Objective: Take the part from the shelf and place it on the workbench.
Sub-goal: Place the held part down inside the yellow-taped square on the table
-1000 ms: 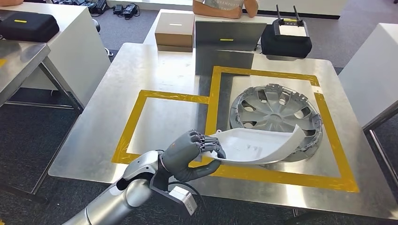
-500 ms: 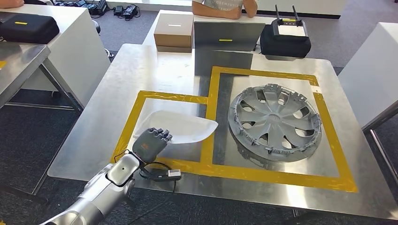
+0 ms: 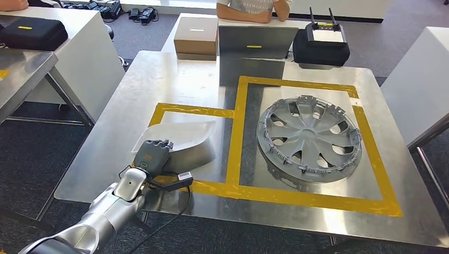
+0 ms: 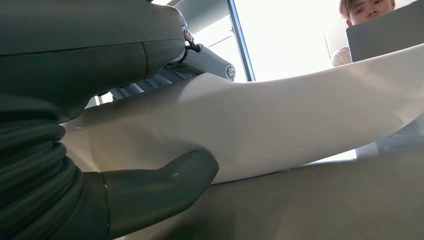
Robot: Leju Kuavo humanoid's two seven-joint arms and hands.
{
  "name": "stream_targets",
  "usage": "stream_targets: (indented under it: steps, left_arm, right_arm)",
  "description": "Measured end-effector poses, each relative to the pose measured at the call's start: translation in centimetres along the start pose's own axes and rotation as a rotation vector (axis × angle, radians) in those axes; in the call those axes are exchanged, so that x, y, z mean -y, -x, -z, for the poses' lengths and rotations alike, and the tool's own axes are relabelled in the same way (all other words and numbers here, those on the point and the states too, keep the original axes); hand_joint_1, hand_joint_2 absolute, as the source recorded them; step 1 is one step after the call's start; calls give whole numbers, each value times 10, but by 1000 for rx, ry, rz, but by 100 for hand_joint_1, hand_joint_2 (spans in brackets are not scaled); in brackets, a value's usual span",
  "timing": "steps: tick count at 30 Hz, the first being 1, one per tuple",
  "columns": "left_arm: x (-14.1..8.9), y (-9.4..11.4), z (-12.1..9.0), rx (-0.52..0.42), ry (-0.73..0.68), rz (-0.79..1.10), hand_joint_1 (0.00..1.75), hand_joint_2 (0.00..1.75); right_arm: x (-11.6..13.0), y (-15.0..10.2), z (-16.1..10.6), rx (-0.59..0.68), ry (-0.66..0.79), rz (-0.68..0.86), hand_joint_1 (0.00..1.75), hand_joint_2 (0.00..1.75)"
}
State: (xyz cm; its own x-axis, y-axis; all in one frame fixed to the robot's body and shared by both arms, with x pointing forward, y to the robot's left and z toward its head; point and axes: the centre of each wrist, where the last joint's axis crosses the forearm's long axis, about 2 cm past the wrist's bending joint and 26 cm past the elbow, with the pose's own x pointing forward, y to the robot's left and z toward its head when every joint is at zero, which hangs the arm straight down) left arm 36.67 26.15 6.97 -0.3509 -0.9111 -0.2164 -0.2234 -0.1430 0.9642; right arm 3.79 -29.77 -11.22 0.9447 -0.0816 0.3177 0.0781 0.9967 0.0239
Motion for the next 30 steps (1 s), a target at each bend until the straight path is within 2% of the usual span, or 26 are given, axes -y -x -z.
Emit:
stream_targets:
  steps: [3, 8, 12, 16, 20, 22, 24, 26, 28, 30]
  left_arm:
    - [-1, 0, 0, 22, -14, -10, 0, 175]
    - [-5, -5, -1, 64, -58, -39, 0, 175]
    - [-11, -9, 0, 112, -108, -100, 0, 0]
    - [-14, -12, 1, 185, -192, -232, 0, 0]
    - [-17, -14, 3, 166, -261, -340, 0, 0]
    - [-16, -15, 2, 113, -322, -466, 0, 0]
    - [-19, -19, 2, -13, -412, -733, 0, 0]
    - [-27, -26, 3, -111, -487, -1119, 0, 0]
    - [-36, -33, 3, -91, -524, -1517, 0, 0]
    - [-46, -36, -1, 25, -548, -1775, 0, 0]
  right_arm:
    - [0, -1, 0, 1, -3, -11, 0, 0]
    - [0, -2, 0, 4, -5, -23, 0, 0]
    - [-1, -2, 0, 5, -6, -26, 0, 0]
    - [0, -3, 1, 7, -6, -26, 0, 0]
    - [0, -3, 1, 7, -6, -24, 0, 0]
    - [0, -3, 1, 12, -5, -18, 0, 0]
    - [0, -3, 1, 18, -3, -8, 0, 0]
    - [0, -2, 1, 21, -1, 2, 0, 0]
    - [0, -2, 0, 23, 0, 9, 0, 0]
    - [0, -1, 0, 24, 1, 13, 0, 0]
